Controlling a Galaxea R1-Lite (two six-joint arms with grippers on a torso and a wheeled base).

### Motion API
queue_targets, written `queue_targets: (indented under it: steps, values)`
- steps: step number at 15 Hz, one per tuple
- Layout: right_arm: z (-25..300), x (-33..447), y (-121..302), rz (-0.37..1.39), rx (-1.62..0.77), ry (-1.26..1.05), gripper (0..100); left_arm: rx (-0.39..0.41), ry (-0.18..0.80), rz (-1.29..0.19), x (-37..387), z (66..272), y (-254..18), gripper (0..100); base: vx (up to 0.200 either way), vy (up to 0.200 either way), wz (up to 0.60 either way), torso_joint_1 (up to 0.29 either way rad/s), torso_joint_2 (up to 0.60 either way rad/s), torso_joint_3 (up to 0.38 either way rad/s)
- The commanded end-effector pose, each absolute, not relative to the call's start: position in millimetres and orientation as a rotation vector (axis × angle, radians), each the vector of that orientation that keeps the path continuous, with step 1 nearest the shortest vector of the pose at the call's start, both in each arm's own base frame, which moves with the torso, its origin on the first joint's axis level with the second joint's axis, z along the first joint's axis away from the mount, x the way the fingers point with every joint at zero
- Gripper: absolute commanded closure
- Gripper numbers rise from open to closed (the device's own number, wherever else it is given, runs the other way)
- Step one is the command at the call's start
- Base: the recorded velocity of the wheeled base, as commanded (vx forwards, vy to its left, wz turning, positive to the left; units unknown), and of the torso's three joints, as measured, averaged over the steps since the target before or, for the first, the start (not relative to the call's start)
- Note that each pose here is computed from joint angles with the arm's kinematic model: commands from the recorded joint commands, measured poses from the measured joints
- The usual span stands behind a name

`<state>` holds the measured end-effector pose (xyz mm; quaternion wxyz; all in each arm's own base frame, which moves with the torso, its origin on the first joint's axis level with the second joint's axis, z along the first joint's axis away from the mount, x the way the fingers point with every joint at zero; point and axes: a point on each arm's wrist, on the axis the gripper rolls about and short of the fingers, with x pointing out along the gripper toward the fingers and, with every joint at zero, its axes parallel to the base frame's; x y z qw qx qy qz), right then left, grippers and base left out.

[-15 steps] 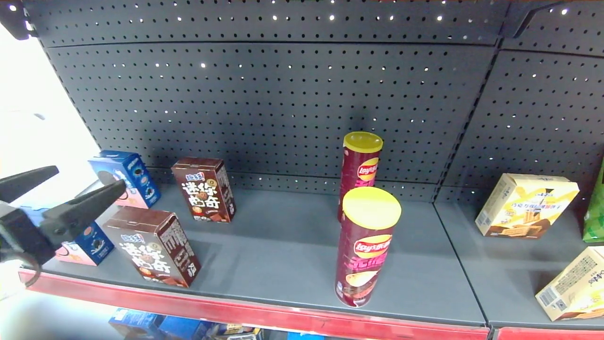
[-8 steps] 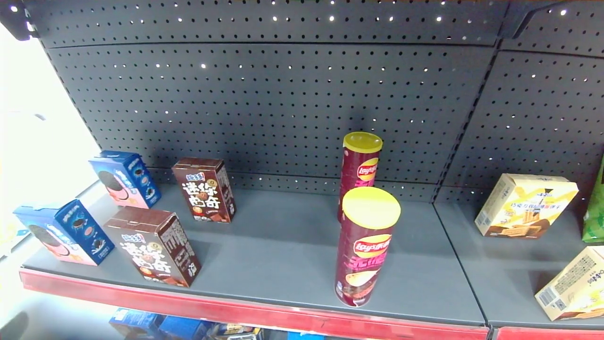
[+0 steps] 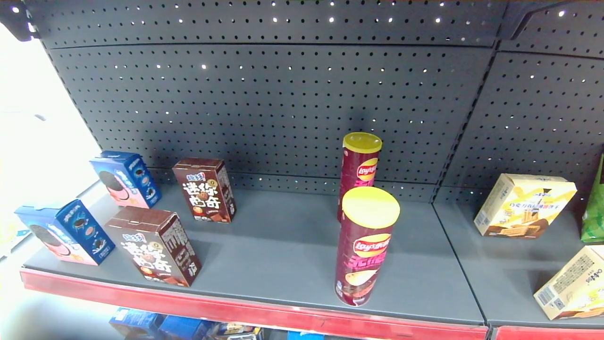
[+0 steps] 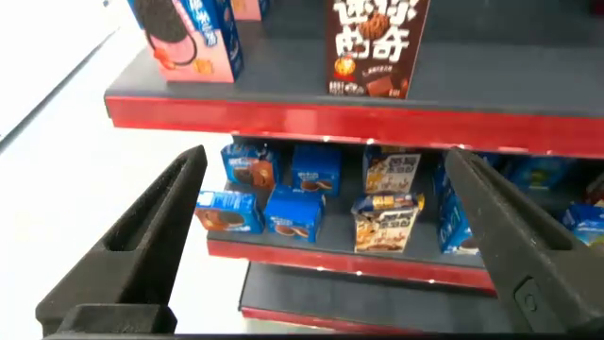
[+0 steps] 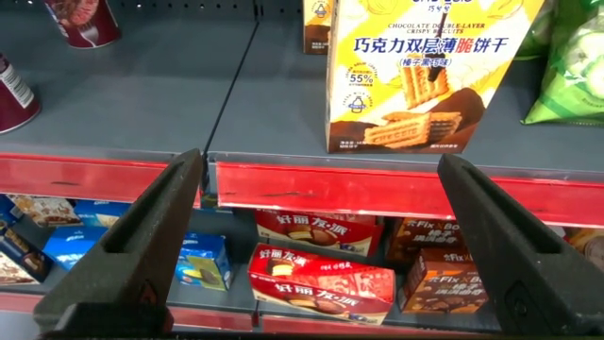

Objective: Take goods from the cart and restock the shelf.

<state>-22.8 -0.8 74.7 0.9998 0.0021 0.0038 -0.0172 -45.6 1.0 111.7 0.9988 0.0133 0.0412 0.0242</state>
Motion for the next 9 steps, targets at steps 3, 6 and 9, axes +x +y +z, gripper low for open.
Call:
queue_targets:
  steps: [3,6,9]
  values:
    - [75,-23,-1,-0.034,0.004,0.008,0,0.022,0.033,0.052,-27,83,1,0,0.0,0.0,0.0,0.0,0.0,0.0]
    - [75,-23,-1,-0.034,0.004,0.008,0,0.012,0.008,0.054,-22,75,1,0,0.0,0.0,0.0,0.0,0.0,0.0]
    - [75,-23,-1,-0.034,0.004,0.008,0,-0.026,0.004,0.054,-22,76,1,0,0.0,0.0,0.0,0.0,0.0,0.0]
